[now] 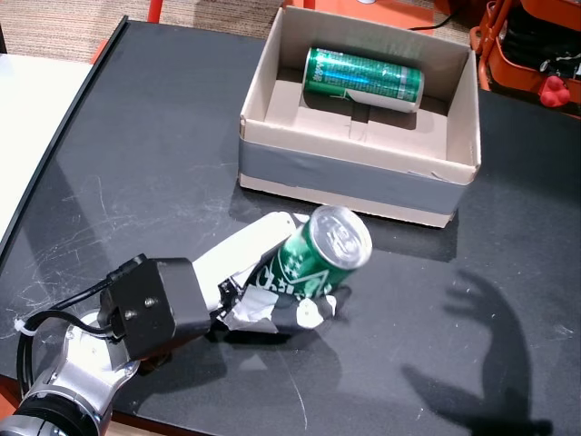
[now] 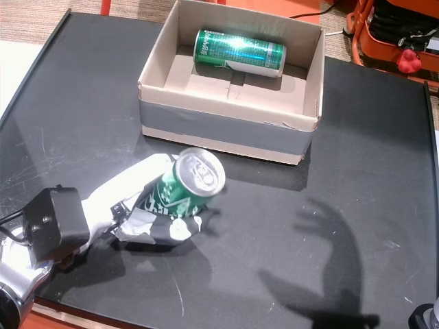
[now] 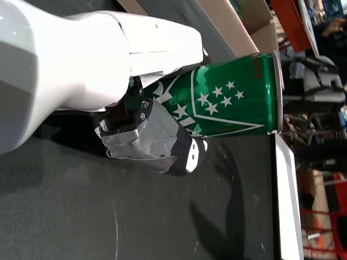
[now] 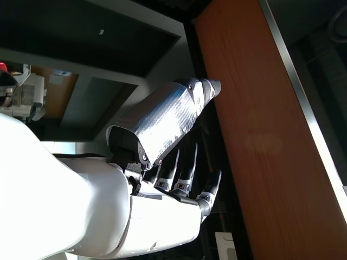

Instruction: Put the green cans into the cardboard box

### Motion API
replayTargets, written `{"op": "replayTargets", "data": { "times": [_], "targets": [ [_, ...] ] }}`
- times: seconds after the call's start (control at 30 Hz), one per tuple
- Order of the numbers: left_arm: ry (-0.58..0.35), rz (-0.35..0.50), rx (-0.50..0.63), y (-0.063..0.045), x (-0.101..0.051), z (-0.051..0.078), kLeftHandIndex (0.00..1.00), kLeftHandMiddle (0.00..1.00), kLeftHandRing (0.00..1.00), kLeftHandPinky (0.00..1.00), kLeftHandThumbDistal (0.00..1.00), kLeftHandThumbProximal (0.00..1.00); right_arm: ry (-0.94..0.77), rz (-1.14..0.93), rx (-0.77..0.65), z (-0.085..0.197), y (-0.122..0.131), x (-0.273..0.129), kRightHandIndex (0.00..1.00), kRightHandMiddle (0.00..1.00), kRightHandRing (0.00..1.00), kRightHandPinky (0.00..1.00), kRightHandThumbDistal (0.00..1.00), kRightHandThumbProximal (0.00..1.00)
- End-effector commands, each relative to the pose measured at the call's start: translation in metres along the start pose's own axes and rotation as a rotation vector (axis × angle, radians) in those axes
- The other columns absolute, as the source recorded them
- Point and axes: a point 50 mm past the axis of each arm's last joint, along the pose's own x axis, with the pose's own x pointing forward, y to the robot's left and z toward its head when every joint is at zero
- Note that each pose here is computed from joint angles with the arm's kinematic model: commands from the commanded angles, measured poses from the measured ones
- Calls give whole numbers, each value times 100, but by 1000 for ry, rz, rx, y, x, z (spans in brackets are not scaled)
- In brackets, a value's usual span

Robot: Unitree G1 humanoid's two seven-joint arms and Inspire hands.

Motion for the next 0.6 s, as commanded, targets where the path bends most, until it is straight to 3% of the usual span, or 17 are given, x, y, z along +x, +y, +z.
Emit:
{"op": "replayTargets", "data": {
  "times": [0.0, 0.1, 0.2, 0.4, 0.57],
  "targets": [
    [63, -12, -16, -5, -5, -10, 47, 65, 83, 80, 4, 0, 5, -31, -3, -1, 3, -6, 75, 62, 62, 81, 99, 78],
    [78, 8, -1, -2, -5, -11, 53, 68, 82, 77, 5, 0, 13, -24, -5, -4, 2, -6, 75, 63, 62, 81, 96, 78],
    [80, 28, 33, 8, -5, -8, 52, 66, 79, 75, 3, 0, 21, -15, 8, -8, 3, -6, 76, 64, 63, 81, 96, 76],
    [17, 91, 234, 41, -4, 13, 52, 69, 86, 75, 6, 0, 34, -9, 37, -21, 5, -6, 78, 63, 61, 82, 100, 75],
    [-43, 130, 447, 75, -2, 40, 53, 71, 88, 74, 9, 0, 44, -2, 38, -33, 8, -5, 75, 63, 61, 81, 100, 74]
  ]
}}
